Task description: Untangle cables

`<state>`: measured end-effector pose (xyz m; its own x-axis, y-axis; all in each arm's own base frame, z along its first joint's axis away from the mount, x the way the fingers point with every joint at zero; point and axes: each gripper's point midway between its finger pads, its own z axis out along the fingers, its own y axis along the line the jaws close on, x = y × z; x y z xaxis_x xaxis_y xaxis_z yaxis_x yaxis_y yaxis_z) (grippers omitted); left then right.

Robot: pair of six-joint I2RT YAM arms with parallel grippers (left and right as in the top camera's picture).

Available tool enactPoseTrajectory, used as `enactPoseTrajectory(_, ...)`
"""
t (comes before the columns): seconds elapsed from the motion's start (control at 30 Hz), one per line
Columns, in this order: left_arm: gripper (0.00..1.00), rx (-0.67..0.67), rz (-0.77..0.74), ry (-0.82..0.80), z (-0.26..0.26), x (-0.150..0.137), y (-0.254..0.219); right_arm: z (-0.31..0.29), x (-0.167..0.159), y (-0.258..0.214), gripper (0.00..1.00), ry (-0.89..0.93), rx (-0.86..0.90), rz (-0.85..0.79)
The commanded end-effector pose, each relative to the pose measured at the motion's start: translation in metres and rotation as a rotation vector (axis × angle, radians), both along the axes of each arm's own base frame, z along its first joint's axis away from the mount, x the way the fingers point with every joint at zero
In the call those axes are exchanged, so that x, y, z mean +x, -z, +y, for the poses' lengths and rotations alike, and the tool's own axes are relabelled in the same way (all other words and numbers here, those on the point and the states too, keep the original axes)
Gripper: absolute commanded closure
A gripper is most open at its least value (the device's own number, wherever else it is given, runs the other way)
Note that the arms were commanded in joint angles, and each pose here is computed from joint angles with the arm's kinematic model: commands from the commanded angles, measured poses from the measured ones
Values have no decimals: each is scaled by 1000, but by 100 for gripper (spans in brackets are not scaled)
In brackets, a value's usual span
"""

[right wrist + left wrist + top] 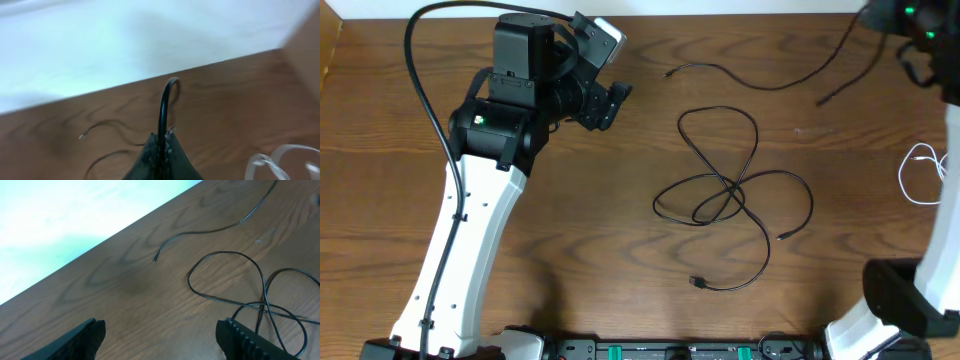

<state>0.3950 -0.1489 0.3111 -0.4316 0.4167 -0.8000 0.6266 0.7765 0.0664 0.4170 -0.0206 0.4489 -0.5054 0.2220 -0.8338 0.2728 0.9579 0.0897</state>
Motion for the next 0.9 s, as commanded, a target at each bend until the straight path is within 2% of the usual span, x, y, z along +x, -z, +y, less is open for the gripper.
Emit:
enactPoseTrajectory(0.0,24,-8,-9,12,-1,0,-3,-56,-34,-20,99,223,-55,-34)
enactPoseTrajectory(0.3,24,-8,-8,12,-1,0,-3,-153,-82,-4,99,583,-100,59)
enactPoseTrajectory(0.6,24,-8,-8,12,-1,0,-3,-221,-133,6,99,856,-89,114)
enactPoseTrajectory(0.73,24,-8,-9,12,-1,0,-3,-246,-140,28,99,917,-55,176)
enactPoseTrajectory(0.87,24,-8,-9,12,-1,0,-3,-254,-127,65,99,884,15,274)
